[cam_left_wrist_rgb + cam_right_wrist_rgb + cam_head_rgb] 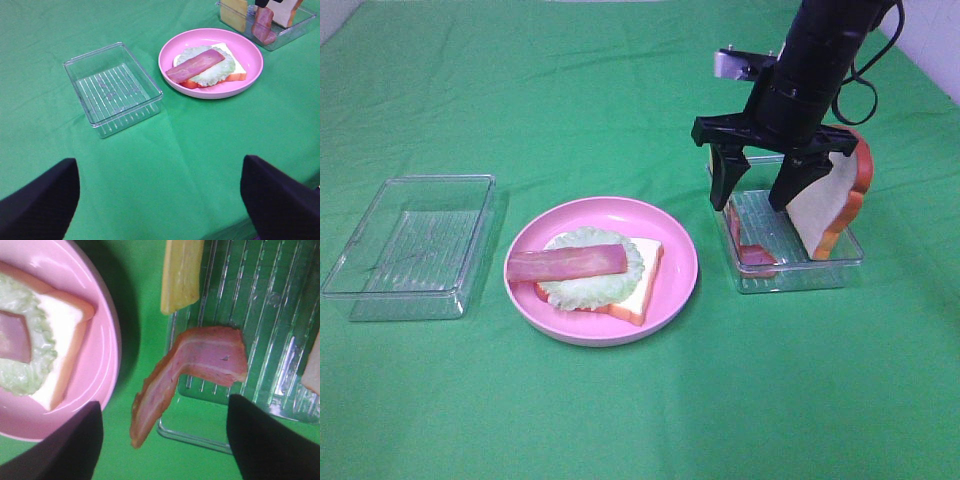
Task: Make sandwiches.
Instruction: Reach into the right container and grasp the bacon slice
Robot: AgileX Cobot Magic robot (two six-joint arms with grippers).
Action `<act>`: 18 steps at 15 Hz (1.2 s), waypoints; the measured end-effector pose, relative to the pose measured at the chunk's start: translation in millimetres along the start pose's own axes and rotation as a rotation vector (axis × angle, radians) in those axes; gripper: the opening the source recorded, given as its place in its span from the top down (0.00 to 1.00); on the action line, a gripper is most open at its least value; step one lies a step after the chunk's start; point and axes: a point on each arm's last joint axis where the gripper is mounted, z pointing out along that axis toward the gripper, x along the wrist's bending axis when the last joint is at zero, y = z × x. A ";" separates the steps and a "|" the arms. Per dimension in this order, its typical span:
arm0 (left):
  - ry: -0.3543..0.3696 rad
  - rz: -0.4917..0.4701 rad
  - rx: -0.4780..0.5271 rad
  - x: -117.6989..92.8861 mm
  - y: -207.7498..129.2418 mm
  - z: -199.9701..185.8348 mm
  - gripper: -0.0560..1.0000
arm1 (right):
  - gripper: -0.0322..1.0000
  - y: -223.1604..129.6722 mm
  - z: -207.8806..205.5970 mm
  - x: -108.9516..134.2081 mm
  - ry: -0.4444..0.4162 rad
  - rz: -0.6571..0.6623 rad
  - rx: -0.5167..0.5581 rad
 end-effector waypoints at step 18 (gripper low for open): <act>0.000 0.000 0.000 0.0 0.0 0.0 0.17 | 0.97 5.1 9.2 0.3 0.019 0.004 0.024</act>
